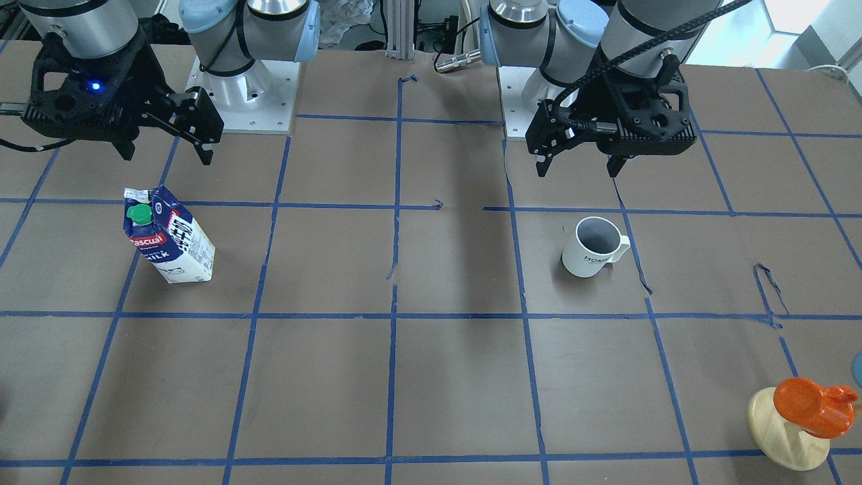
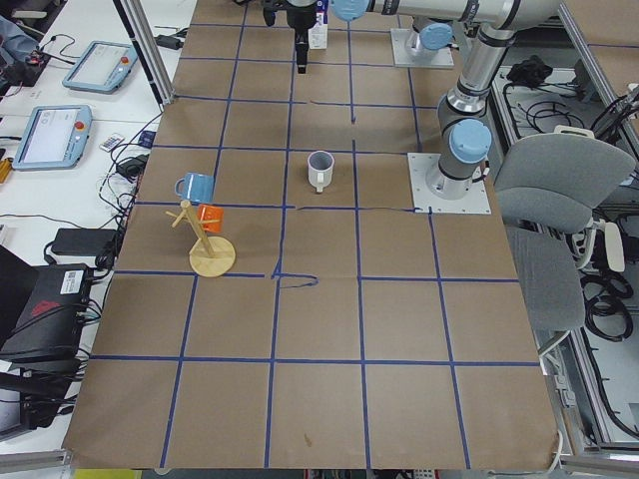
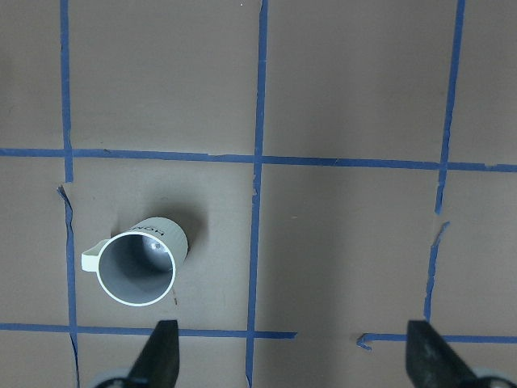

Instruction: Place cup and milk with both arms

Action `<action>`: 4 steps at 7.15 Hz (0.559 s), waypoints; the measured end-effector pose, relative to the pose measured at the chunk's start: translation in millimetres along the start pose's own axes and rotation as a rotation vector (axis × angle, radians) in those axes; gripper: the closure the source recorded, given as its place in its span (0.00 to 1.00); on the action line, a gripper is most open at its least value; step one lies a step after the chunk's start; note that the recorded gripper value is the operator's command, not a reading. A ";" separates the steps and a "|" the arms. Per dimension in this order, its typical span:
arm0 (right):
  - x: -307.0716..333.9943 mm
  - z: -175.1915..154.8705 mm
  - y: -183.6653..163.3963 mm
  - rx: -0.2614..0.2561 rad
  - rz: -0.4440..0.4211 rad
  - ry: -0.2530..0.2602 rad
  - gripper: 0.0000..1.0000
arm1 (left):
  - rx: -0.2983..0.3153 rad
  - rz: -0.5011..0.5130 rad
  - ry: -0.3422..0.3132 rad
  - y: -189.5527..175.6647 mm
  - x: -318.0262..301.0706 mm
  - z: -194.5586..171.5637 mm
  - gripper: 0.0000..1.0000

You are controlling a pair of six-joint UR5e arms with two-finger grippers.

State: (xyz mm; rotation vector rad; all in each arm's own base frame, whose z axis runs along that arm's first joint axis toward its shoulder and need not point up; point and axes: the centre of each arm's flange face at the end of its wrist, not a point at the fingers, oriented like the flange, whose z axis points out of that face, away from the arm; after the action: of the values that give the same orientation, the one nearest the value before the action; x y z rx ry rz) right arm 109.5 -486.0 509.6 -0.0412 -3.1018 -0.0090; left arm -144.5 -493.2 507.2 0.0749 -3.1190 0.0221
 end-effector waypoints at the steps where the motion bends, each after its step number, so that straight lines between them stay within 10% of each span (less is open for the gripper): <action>1: -0.1 0.0 0.0 0.000 -0.003 0.000 0.00 | -0.001 0.000 0.000 0.1 0.0 0.1 0.00; 4: 3.3 1.2 -1.9 -0.001 0.006 0.003 0.00 | -0.002 0.000 0.000 1.0 -0.1 -0.2 0.00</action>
State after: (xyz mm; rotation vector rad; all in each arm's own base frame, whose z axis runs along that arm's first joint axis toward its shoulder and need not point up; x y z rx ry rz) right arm 106.1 -487.8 508.5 -0.0506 -3.0987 -0.0111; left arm -144.5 -492.2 507.4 0.0745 -3.1191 0.0196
